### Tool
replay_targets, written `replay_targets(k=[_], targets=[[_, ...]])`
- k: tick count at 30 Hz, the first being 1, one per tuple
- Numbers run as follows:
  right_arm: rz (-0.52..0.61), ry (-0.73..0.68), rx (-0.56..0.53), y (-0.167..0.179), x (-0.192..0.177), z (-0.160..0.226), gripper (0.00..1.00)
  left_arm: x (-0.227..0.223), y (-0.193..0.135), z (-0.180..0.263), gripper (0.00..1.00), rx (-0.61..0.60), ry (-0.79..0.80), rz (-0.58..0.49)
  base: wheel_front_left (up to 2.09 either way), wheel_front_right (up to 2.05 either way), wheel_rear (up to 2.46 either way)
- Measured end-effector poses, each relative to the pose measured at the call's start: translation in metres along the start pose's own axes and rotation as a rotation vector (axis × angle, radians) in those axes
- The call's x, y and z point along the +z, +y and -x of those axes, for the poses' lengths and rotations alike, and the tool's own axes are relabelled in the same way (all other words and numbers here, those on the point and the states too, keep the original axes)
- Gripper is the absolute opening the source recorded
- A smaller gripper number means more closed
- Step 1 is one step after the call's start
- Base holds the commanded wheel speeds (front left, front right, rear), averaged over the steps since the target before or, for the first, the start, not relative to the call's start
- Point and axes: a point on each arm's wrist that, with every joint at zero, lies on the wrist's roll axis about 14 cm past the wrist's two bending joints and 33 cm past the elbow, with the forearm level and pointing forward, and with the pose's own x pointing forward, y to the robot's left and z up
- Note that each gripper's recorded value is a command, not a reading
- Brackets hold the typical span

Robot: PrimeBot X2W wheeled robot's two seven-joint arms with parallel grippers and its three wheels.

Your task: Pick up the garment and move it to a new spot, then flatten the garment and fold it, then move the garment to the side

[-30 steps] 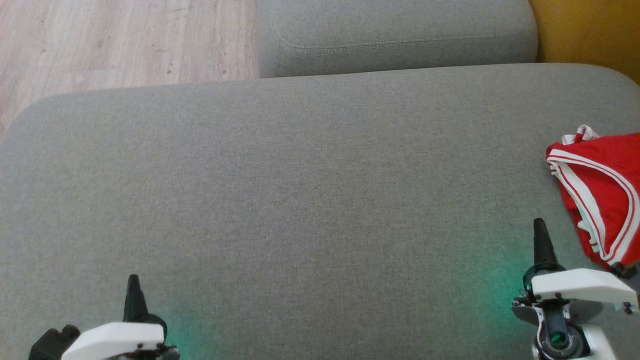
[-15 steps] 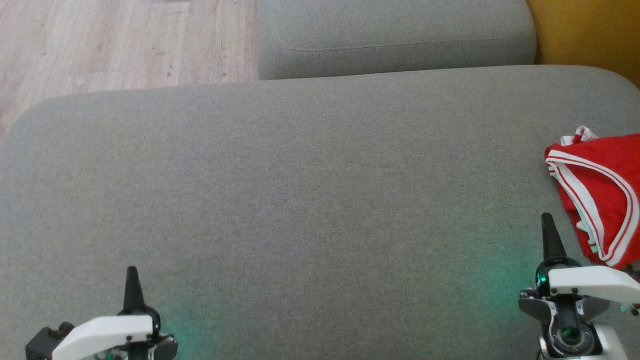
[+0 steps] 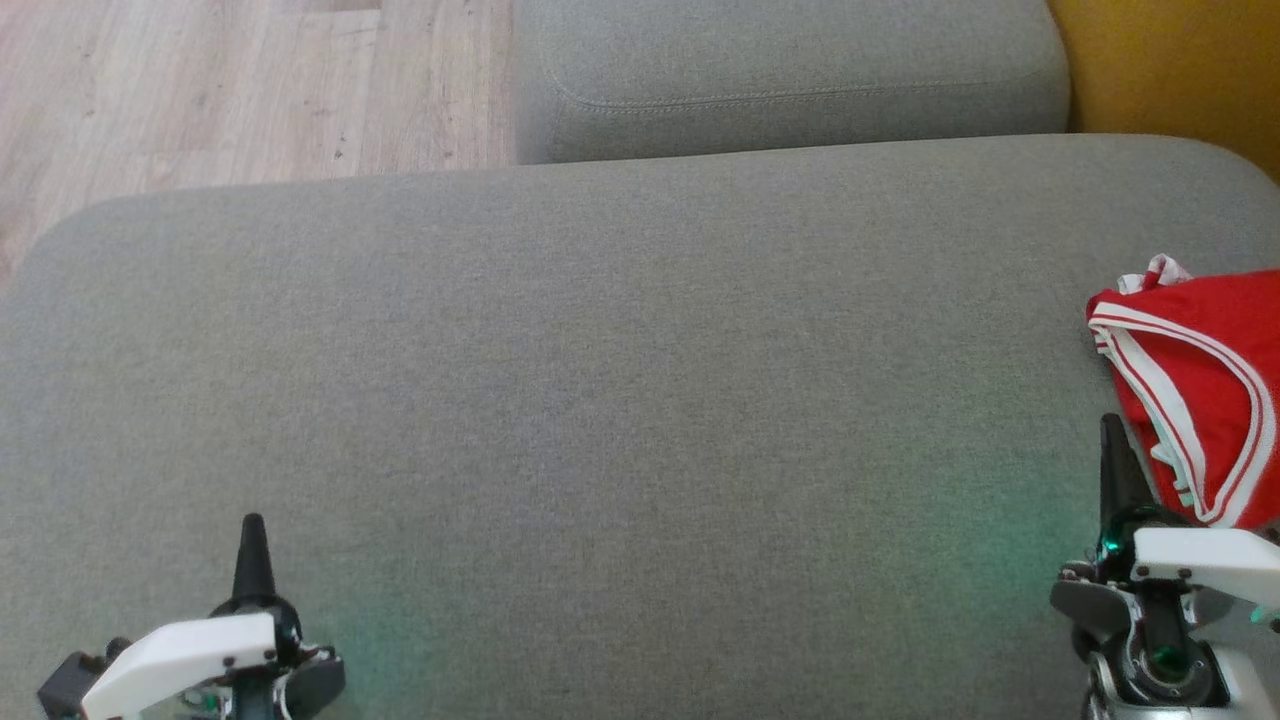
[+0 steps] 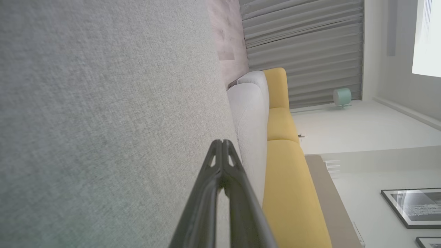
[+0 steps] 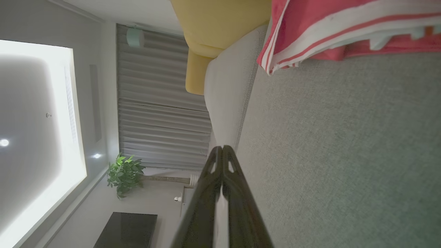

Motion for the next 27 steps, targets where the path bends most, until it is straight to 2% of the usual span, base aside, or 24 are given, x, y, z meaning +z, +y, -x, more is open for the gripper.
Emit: replay_targets(k=[17,27], targets=[[-0.201,-0.010,0.068,0.018,0.010,0.000,0.00,0.003,-0.024,-0.004,0.00,-0.093,0.011,0.182,0.00,0.00,0.00],[-0.205,-0.011,0.070,0.018,0.010,0.000,0.00,0.004,-0.025,-0.004,0.00,-0.096,0.010,0.184,0.00,0.00,0.00]])
